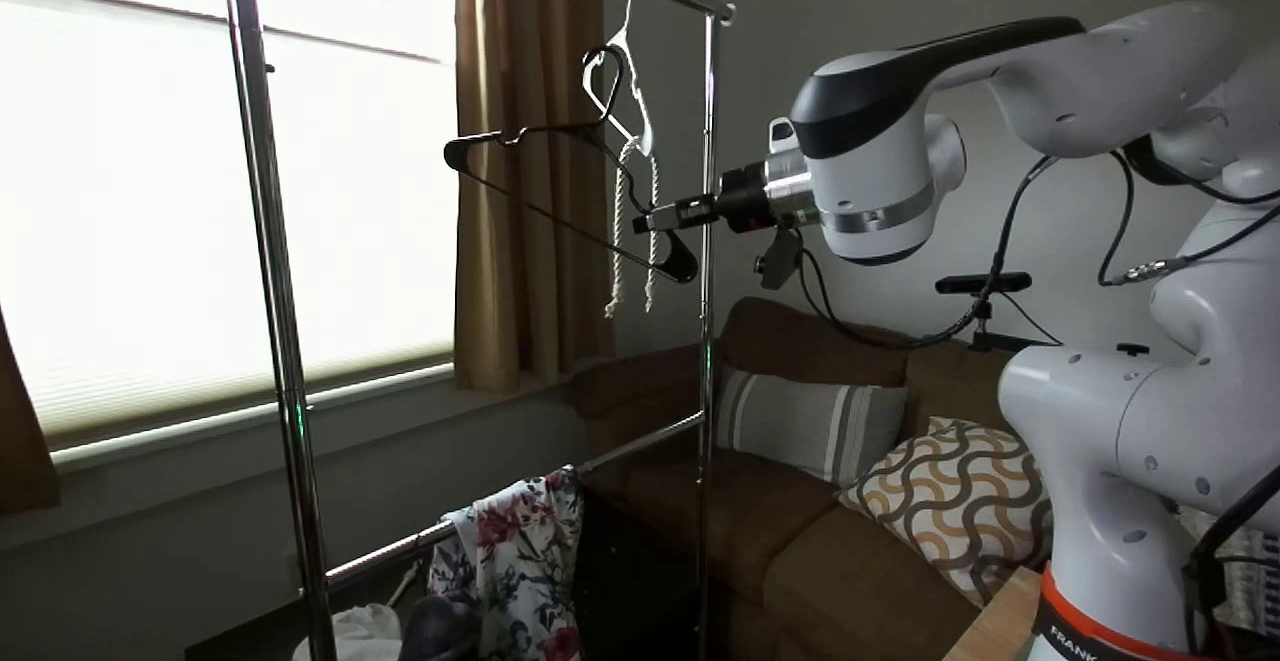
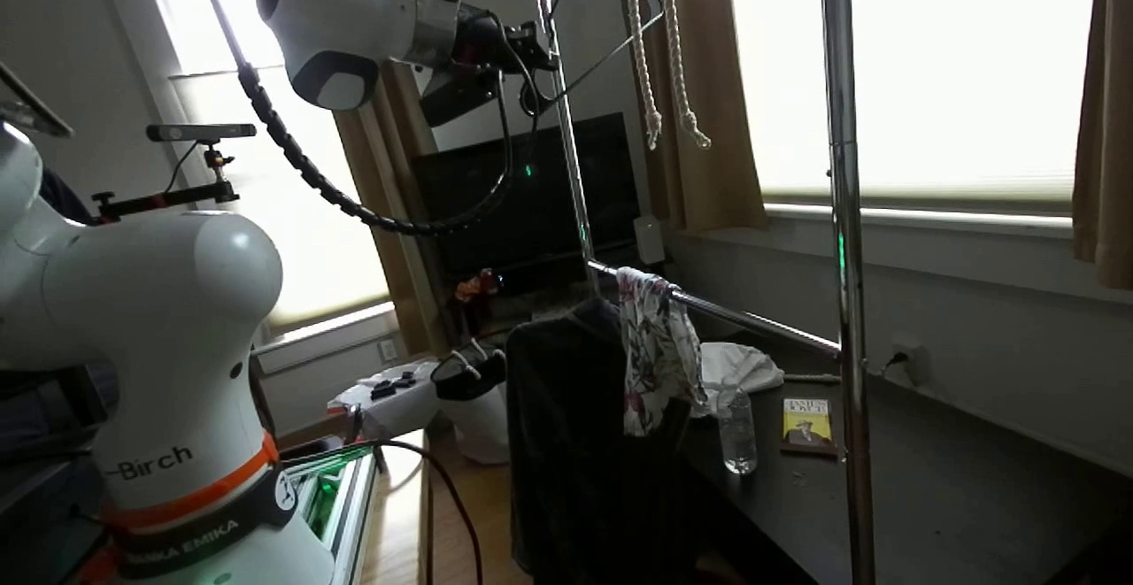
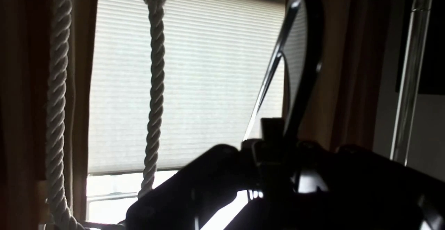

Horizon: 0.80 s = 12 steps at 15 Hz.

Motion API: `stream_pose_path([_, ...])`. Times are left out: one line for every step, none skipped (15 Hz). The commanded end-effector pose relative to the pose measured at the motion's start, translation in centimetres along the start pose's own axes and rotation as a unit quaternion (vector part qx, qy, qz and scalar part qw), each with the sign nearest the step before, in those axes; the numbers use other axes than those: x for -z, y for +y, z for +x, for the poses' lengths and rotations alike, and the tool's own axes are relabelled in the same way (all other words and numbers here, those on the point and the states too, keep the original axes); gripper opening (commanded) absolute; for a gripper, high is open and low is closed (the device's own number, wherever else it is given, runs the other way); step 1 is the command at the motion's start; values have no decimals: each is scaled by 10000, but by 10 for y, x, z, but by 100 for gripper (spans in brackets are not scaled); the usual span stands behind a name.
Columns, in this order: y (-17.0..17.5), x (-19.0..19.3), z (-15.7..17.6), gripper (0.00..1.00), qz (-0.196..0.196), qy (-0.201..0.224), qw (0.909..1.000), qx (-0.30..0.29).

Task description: Pick up the black coat hanger and hang it on the top rail

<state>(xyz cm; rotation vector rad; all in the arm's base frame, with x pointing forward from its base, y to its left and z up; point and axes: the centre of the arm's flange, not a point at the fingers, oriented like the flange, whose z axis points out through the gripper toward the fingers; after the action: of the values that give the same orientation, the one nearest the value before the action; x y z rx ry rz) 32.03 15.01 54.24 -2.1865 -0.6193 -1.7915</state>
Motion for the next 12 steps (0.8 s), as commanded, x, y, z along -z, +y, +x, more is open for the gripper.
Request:
stream_pose_path([-59,-22,34,1,-597,-306,9976,156])
stream_pose_path([-74,-23,42,1,-605,-353,9973,227])
stream_pose_path([-85,-27,52,1,-657,-364,9967,293])
stream_pose_path([-93,-32,63,1,-692,-409,9962,339])
stream_pose_path([-96,-42,77,1,-827,-449,9949,360])
stream_pose_path([-96,-50,90,1,-894,-542,9939,336])
stream_pose_path([-90,-63,106,1,-1023,-679,9921,240])
stream_pose_path([-86,-70,115,1,-1066,-811,9909,126])
stream_pose_path([-81,-78,122,1,-1218,-894,9885,84])
stream_pose_path([-75,-81,129,1,-1281,-961,9871,18])
stream_pose_path([-71,-83,134,1,-1334,-983,9862,-16])
stream_pose_path([-64,-83,146,1,-1356,-999,9857,-102])
